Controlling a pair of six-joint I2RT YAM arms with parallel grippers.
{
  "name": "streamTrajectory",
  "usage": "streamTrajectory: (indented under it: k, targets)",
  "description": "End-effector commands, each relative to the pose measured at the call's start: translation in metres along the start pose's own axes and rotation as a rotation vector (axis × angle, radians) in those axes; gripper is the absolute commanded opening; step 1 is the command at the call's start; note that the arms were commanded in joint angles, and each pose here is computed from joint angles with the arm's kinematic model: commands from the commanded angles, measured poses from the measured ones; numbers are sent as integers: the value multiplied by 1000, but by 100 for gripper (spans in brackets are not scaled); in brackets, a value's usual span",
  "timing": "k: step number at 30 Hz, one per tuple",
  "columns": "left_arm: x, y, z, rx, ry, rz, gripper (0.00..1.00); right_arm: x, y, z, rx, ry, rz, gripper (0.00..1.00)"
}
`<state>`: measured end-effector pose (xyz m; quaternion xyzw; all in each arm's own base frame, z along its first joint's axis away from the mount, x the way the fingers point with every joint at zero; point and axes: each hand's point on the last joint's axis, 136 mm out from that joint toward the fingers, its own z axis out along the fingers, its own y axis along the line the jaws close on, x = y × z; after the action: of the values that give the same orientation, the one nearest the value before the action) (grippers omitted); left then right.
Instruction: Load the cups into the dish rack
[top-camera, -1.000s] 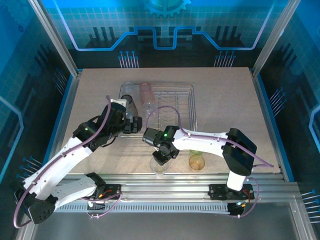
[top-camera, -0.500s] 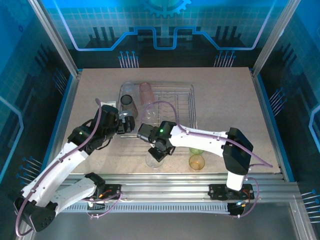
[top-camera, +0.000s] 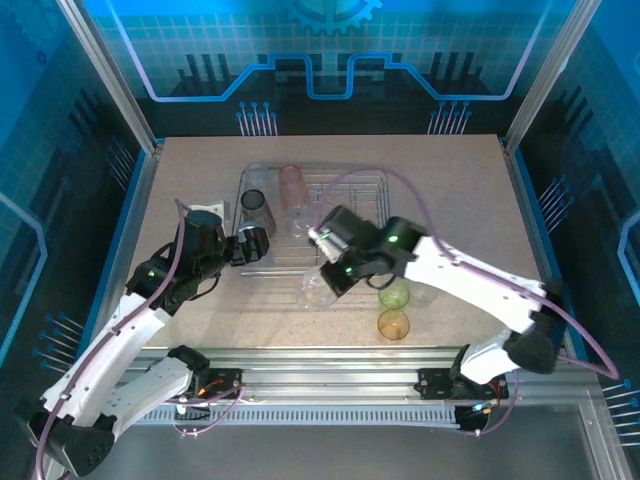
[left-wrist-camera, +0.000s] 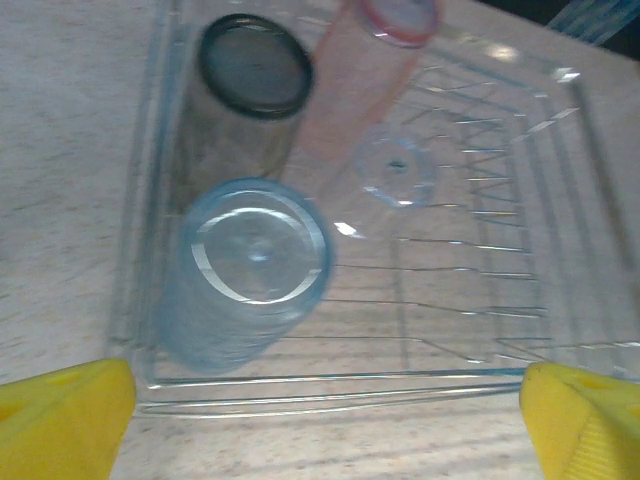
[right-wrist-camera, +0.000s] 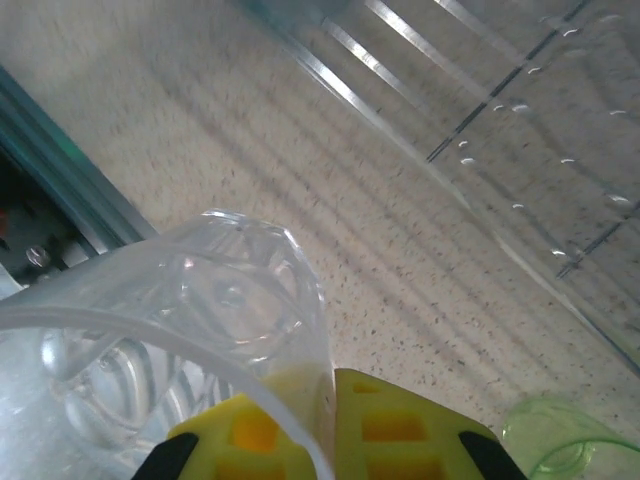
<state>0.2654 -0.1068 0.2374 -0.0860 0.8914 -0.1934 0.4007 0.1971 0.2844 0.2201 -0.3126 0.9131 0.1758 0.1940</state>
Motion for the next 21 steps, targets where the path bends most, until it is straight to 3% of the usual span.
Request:
streamTrajectory:
  k: [1,6,12,21]
  targets:
    - [-8,-48,-3,268,-15,-2,99,-12,-16,-30,-117,-149,99,0]
    - [-9,-109,-19,627,14,28,99,-19,-56,-70,-240,-355,308,0]
    - [-13,-152,-43,920,45,63,100,-30,-74,-105,-395,-532,429,0]
    - [-21,-179,-55,1067,65,89,99,-53,-67,-129,-630,-660,456,0]
